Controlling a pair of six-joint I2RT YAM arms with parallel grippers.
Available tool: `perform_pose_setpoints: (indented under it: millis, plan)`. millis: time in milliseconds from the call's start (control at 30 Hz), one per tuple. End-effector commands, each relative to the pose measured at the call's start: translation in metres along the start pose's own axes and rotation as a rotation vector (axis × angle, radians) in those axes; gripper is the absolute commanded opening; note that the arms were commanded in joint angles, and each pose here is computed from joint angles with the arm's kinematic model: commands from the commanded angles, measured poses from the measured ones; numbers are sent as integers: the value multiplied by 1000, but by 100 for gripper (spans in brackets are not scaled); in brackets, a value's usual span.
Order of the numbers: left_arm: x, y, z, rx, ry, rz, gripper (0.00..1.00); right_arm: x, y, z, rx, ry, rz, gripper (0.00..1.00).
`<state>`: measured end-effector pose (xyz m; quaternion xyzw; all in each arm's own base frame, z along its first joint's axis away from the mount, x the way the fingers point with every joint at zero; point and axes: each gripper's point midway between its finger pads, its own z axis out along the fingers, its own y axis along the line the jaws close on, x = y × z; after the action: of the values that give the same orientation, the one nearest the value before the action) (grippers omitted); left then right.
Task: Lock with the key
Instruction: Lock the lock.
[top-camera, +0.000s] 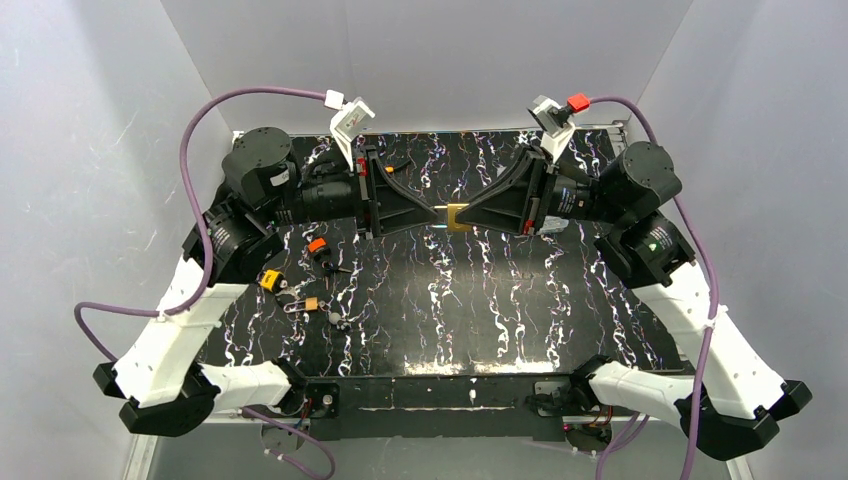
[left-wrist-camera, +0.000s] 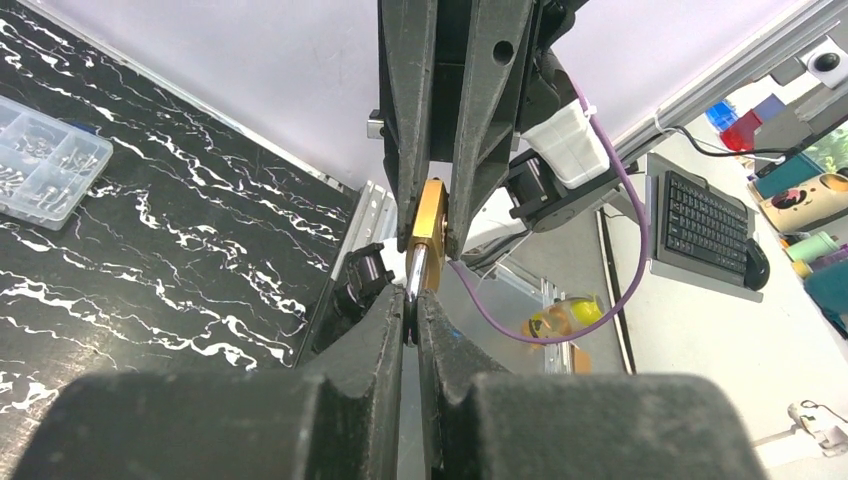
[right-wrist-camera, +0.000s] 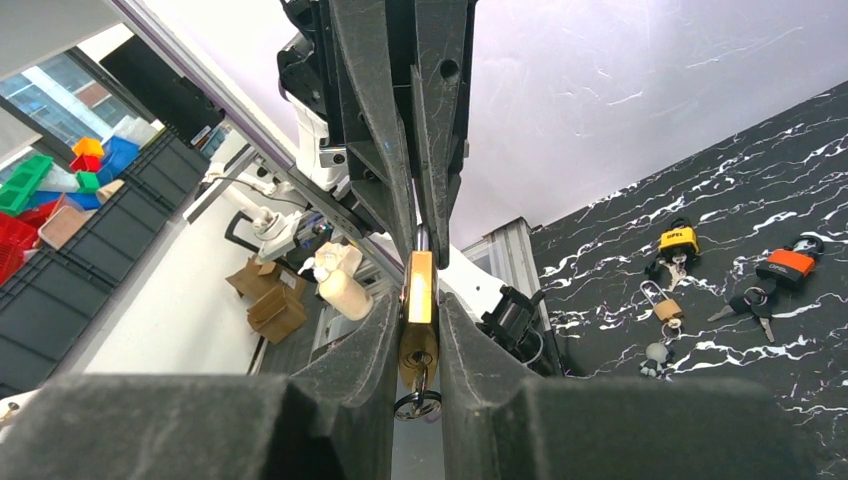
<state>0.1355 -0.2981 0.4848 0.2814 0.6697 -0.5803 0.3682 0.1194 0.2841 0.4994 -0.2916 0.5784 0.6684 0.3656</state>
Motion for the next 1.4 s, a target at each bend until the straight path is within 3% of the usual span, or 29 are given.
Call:
perform_pose_setpoints:
  millis: [0, 367, 767, 1033, 1367]
  plan:
    - [4, 8, 26, -20, 28, 17, 0, 1, 4, 17, -47, -7, -27, 1]
    - [19, 13, 31, -89, 86, 10, 0, -6, -6, 22, 38, -23, -22, 1]
    - [-1, 10, -4, -202, -42, 66, 0, -33, 11, 14, 37, -104, -105, 1]
    - [-2, -16, -25, -137, 5, 157, 26, -17, 39, 9, -101, 28, -126, 1]
    - [-1, -26, -32, -111, 45, 202, 36, 8, 47, 0, -157, 141, -86, 1]
